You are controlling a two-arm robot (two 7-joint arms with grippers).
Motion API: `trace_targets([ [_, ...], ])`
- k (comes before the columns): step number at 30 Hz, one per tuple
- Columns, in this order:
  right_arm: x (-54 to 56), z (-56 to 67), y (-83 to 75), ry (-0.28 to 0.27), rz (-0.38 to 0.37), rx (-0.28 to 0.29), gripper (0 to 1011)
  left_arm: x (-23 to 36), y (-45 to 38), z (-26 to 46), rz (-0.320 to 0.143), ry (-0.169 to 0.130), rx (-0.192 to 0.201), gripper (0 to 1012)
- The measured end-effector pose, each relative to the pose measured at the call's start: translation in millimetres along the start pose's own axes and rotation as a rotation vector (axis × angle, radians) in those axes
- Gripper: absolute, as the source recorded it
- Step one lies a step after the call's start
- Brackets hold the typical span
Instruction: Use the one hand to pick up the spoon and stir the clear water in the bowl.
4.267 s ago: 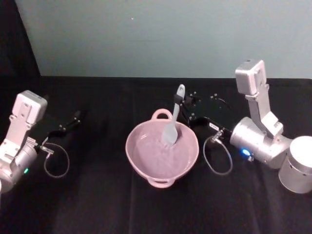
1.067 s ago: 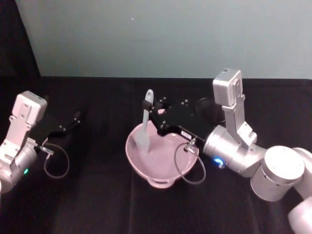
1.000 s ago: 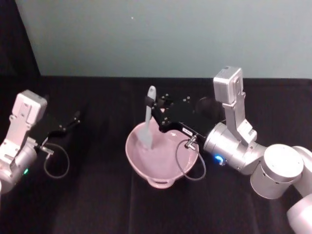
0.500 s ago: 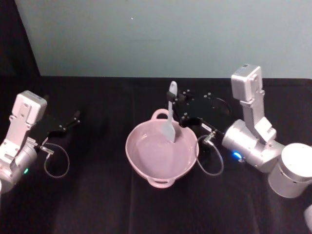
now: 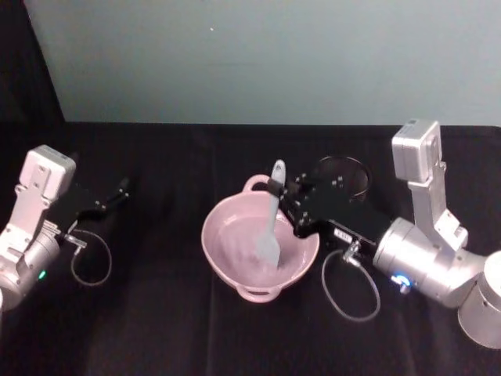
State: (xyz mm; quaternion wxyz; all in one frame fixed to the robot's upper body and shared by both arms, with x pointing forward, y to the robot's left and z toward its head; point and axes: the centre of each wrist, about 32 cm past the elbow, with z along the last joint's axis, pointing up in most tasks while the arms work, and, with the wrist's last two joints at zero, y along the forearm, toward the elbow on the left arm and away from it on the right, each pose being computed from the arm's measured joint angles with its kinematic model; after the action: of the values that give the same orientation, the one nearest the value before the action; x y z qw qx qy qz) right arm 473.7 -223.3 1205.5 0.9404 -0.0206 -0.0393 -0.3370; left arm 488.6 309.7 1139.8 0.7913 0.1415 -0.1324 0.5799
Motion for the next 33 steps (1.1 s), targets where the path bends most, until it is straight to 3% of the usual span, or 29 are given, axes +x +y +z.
trace_targets([
  [7,-12.3,1.6,3.9,0.046,0.058,0.004,117,0.0,0.0,0.0,0.0,0.0,0.0,1011],
  [15,-17.3,-0.9,22.2,0.084,0.06,0.01,117,0.0,0.0,0.0,0.0,0.0,0.0,1011],
  [27,-14.2,-10.6,49.8,0.056,-0.063,0.02,117,0.0,0.0,0.0,0.0,0.0,0.0,1011],
  [33,-11.0,-13.6,52.3,0.036,-0.143,0.016,117,0.0,0.0,0.0,0.0,0.0,0.0,1011],
])
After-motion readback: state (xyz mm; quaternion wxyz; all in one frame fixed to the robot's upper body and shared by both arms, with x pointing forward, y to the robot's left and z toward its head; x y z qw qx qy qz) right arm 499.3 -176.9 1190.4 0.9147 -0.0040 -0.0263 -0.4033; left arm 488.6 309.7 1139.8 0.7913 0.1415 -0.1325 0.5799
